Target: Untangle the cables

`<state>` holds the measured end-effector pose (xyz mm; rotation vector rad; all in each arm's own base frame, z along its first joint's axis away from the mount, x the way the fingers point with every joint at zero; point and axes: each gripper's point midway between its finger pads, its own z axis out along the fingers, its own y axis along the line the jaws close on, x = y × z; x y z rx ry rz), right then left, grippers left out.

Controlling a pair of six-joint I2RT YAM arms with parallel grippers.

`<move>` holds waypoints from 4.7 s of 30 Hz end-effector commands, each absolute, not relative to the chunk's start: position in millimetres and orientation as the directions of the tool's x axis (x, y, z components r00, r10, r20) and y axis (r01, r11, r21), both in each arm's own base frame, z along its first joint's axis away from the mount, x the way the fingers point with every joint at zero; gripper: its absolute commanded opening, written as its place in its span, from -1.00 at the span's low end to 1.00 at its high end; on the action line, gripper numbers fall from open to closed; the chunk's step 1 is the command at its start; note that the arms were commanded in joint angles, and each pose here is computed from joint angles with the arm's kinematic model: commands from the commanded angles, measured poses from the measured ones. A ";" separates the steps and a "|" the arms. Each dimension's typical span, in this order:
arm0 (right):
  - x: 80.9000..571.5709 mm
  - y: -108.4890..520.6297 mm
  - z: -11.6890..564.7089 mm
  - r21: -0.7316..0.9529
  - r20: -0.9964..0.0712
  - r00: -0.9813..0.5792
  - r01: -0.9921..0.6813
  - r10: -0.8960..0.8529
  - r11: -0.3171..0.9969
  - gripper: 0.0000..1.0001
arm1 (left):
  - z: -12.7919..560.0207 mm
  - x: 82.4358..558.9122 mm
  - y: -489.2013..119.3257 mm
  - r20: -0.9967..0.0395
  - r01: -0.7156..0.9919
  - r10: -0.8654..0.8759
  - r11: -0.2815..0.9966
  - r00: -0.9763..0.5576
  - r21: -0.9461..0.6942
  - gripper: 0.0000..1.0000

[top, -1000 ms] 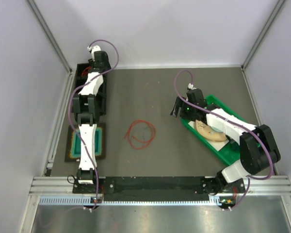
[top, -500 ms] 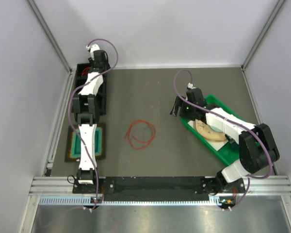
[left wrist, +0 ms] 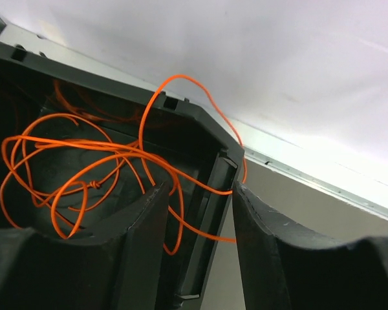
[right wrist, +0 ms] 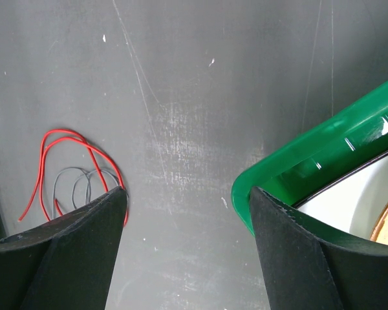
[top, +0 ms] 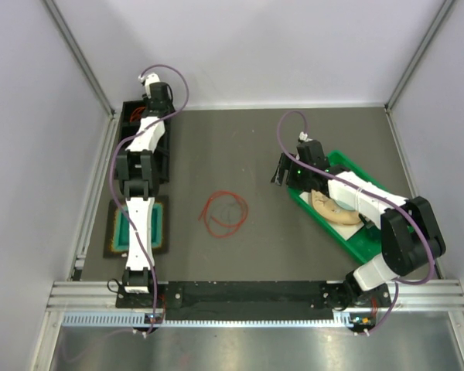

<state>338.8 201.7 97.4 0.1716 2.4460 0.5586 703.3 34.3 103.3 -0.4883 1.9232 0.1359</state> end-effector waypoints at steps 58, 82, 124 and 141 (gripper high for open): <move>358.4 219.8 100.0 0.490 -0.532 -0.802 -0.029 0.272 0.871 0.52 | 123.2 720.3 58.5 -0.914 -0.368 -0.357 0.890 -0.193 -0.270 -1.00; 356.4 223.2 105.2 0.511 -0.529 -0.803 -0.045 0.273 0.858 0.51 | 199.0 683.2 73.3 -0.908 -0.359 -0.408 0.864 -0.091 -0.352 -1.00; 354.9 231.0 99.1 0.534 -0.493 -0.826 -0.041 0.272 0.844 0.50 | 122.1 689.5 -44.2 -0.877 -0.039 0.210 0.967 -0.432 0.251 -0.01; 355.0 229.5 98.0 0.530 -0.491 -0.827 -0.035 0.273 0.847 0.50 | 97.5 703.0 -36.0 -0.886 -0.092 0.213 0.958 -0.412 0.273 0.03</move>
